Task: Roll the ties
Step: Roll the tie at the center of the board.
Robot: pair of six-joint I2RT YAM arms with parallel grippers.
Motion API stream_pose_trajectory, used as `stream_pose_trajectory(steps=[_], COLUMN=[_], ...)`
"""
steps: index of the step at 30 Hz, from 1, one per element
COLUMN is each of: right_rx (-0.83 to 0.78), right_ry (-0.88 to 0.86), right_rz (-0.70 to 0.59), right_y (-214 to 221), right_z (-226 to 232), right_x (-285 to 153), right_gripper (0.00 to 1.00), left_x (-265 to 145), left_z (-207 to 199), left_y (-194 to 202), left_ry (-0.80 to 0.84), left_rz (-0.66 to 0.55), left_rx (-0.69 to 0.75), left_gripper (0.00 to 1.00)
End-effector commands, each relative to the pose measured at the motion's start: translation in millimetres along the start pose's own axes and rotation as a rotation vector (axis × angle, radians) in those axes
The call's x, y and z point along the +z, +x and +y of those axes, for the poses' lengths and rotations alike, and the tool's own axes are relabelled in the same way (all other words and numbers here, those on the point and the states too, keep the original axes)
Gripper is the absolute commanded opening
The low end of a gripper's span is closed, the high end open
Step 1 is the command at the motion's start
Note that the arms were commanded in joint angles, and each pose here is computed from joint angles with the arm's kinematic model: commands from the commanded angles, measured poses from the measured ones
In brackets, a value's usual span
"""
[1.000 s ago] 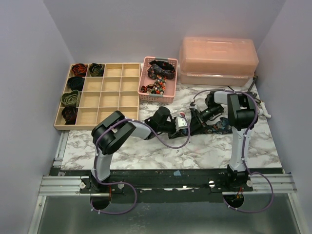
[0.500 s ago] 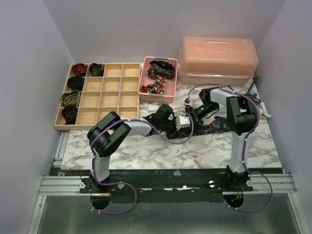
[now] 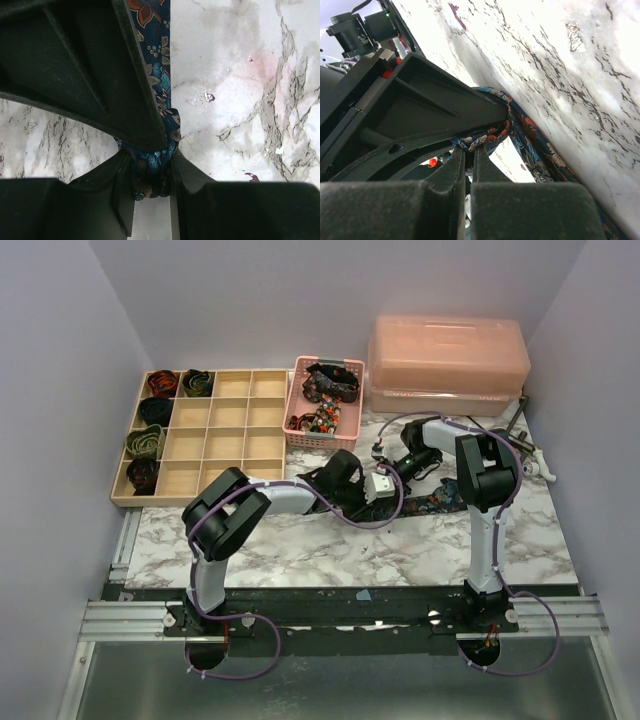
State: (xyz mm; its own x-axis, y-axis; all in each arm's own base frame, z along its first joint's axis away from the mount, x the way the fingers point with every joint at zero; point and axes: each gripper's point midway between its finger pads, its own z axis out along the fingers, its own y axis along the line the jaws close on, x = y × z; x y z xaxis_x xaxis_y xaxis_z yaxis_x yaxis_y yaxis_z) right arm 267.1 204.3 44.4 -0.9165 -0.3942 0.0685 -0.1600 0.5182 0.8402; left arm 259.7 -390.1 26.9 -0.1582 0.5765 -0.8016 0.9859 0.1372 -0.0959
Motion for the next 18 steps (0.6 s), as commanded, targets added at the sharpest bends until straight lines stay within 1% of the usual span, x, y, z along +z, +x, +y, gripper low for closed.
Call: stream_pose_trajectory(steps=[1,2,3,4,5,8,11,14,18], right_rx=[-0.028,-0.027,-0.027,-0.027,-0.029,-0.042,-0.037,-0.020,-0.006], right_ry=[0.102,0.105,0.117,0.138,0.159,0.211,0.228,0.228,0.235], right_rz=[0.038,0.037,0.034,0.031,0.022,0.006,0.005,0.014,0.028], right_y=[6,6,6,6,5,0,-2,1,6], right_z=[-40,-42,-45,-50,-55,-73,-92,-105,-116], right_x=[3,3,2,1,-1,-6,-8,-8,-3], right_gripper=[0.01,0.01,0.01,0.01,0.01,0.01,0.01,0.01,0.01], left_x=[0,0,0,0,-2,-10,-19,-21,-15], left_z=[-10,-10,-9,-9,-8,-8,-2,-1,1], left_y=[65,65,64,60,55,33,12,2,-9], left_ry=[0.001,0.003,0.005,0.005,0.003,-0.001,-0.029,-0.021,-0.015], left_rz=[0.196,0.197,0.193,0.175,0.146,0.009,-0.122,-0.195,-0.266], left_rx=[-0.119,-0.121,-0.121,-0.115,-0.105,-0.068,-0.029,0.009,0.068], left_gripper=[0.24,0.26,0.32,0.41,0.49,0.64,0.70,0.74,0.77])
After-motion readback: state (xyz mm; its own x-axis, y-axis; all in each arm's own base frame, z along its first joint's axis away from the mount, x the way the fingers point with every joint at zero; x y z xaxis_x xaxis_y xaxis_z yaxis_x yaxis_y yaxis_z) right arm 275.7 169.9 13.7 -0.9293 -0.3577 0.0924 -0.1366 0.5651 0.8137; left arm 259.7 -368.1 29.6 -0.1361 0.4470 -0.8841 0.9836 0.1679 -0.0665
